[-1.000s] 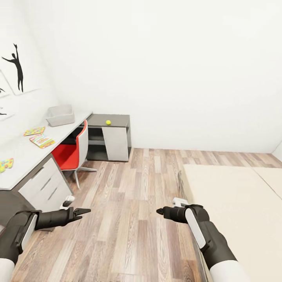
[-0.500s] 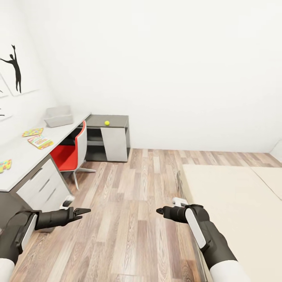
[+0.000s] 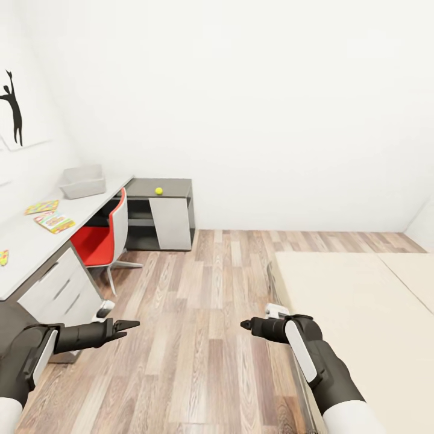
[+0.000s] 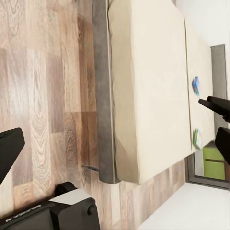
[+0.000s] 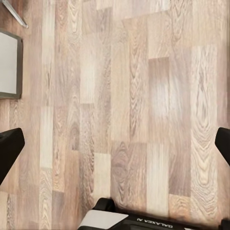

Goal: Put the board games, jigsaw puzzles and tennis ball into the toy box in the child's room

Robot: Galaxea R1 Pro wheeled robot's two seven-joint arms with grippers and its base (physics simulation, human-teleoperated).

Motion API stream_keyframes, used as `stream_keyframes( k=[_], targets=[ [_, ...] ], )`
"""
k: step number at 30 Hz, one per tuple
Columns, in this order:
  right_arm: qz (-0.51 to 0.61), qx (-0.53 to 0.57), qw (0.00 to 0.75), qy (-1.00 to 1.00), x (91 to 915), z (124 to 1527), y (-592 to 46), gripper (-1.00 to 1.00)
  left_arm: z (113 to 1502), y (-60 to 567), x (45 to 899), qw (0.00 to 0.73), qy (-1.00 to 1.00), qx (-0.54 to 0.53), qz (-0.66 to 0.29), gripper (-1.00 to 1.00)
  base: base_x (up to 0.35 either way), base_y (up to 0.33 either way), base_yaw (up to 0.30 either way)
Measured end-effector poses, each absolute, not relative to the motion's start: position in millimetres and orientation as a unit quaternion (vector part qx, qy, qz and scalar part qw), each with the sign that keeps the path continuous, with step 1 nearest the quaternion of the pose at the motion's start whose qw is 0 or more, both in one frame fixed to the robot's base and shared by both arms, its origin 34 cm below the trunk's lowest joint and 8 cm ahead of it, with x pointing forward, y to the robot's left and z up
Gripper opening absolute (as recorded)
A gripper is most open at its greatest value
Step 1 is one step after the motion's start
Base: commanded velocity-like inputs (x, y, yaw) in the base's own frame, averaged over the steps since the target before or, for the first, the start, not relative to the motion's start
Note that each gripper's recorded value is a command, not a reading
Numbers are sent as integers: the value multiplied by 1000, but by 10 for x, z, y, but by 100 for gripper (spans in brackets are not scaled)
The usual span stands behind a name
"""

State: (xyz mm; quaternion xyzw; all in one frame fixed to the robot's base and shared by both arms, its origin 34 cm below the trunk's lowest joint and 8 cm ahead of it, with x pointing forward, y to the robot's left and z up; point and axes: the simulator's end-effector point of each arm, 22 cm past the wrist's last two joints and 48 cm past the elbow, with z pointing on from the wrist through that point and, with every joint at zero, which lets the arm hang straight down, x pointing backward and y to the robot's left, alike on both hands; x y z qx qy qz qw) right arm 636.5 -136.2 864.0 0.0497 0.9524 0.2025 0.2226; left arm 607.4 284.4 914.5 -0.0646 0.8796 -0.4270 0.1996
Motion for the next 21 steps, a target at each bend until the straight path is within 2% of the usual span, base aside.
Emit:
stream_keyframes(
  k=[21],
  targets=[
    [201, 50, 232, 951, 6400, 8665, -1365, 100, 9157, 2844, 6076, 201, 879, -64, -428, 100, -57, 0, -14]
  ],
)
